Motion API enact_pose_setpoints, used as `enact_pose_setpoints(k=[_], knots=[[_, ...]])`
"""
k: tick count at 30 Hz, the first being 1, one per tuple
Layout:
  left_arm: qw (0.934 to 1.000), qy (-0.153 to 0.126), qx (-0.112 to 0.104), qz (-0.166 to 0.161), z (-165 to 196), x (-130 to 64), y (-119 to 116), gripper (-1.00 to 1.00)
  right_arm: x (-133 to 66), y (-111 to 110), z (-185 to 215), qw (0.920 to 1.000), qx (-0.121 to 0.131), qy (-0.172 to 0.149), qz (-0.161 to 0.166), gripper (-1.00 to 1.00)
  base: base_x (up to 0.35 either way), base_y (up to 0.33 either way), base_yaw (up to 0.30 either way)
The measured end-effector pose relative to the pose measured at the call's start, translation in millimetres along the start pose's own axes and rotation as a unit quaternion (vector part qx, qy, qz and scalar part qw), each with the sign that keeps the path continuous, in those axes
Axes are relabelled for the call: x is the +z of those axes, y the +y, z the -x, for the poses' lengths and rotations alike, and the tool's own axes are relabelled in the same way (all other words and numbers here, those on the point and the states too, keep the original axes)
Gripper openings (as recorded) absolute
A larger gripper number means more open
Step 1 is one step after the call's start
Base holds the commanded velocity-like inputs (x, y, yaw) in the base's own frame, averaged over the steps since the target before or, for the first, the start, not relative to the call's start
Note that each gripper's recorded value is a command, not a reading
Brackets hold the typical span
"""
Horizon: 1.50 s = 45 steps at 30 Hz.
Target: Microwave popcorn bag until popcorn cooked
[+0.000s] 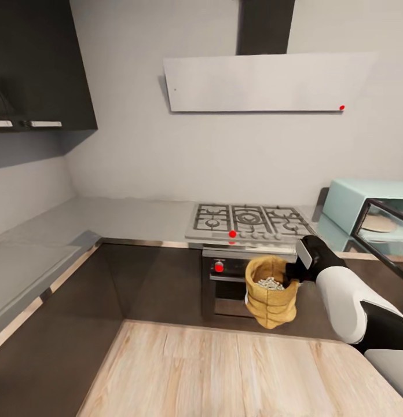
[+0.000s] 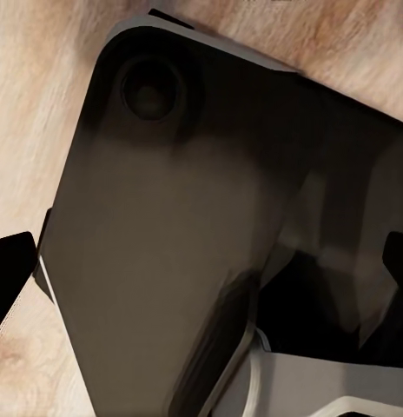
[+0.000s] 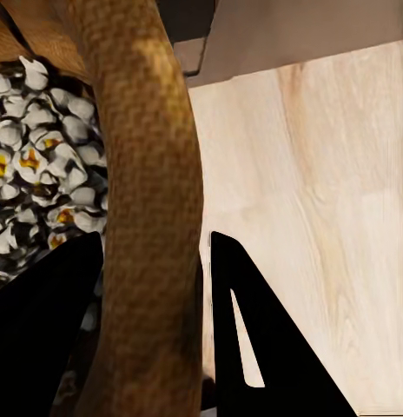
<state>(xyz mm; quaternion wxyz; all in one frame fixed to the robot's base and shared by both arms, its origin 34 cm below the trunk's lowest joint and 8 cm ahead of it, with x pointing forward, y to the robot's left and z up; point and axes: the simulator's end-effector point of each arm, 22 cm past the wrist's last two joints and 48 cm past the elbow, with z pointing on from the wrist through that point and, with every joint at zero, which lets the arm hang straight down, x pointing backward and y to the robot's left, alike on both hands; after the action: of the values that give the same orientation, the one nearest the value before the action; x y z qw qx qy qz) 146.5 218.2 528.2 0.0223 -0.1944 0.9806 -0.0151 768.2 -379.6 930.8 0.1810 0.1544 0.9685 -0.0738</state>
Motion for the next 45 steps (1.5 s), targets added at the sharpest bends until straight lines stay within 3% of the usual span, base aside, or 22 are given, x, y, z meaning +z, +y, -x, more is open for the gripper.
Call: enact_pose_setpoints(k=[45], knots=[[0.9999,-0.013,0.001,-0.002,9.9,0.1,-2.6,1.00,-17.1,-0.2,5.2,0.9999,0.001,-0.013,0.005,-1.00,0.000,0.000,-0.283]])
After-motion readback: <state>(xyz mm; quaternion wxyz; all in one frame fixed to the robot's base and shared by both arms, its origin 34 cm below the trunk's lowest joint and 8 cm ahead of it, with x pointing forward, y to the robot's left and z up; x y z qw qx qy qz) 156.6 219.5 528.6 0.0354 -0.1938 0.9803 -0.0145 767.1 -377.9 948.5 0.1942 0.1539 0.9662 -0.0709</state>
